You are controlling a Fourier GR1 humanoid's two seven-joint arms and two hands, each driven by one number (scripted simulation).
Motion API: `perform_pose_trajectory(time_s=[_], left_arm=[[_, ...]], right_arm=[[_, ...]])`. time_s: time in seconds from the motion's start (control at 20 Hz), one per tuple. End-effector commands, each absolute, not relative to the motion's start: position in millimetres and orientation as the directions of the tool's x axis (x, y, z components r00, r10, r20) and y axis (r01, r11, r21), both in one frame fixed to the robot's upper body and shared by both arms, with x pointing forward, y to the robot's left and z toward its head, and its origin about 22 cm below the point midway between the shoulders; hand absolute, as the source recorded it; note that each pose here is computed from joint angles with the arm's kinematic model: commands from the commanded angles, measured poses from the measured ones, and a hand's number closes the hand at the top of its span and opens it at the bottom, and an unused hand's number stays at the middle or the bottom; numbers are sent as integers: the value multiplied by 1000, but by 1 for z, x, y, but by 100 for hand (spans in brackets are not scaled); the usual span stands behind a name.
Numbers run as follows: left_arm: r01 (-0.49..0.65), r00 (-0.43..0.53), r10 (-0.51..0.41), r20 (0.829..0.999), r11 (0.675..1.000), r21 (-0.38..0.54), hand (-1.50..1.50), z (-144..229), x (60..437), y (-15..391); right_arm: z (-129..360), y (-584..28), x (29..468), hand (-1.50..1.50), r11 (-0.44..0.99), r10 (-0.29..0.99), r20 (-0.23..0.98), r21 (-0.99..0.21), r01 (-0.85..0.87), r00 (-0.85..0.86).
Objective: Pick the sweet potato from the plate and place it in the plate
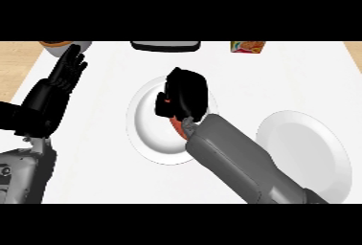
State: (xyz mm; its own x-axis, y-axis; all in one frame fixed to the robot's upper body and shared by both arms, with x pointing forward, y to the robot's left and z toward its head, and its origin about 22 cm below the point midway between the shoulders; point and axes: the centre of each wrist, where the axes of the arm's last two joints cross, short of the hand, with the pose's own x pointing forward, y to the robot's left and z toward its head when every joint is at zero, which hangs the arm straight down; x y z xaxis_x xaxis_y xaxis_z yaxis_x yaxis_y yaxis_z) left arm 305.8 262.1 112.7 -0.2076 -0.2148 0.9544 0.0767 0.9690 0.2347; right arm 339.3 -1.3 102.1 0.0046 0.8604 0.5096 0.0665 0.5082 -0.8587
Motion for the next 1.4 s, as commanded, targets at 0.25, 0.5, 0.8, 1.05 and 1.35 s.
perform_pose_trajectory(time_s=[0.25, 0.5, 0.8, 1.05, 1.35], left_arm=[[106, -225, -206, 952, 966, 235, 0, 110, 311, 260], [112, -222, -206, 953, 966, 235, 0, 103, 316, 257], [109, -207, -198, 958, 969, 224, 0, 112, 310, 261], [86, -214, -211, 954, 969, 234, 0, 111, 312, 259], [59, -203, -230, 952, 967, 246, 0, 122, 294, 279]], right_arm=[[54, -16, 366, -150, 602, 784, 604, -796, 62, 144], [60, -8, 361, -150, 716, 693, 718, -696, 45, 67], [87, -7, 378, -150, 807, 566, 824, -548, 222, -21], [81, -12, 367, -150, 895, 401, 915, -384, 225, -33], [65, -40, 369, -150, 913, 305, 952, -281, 295, -38]])
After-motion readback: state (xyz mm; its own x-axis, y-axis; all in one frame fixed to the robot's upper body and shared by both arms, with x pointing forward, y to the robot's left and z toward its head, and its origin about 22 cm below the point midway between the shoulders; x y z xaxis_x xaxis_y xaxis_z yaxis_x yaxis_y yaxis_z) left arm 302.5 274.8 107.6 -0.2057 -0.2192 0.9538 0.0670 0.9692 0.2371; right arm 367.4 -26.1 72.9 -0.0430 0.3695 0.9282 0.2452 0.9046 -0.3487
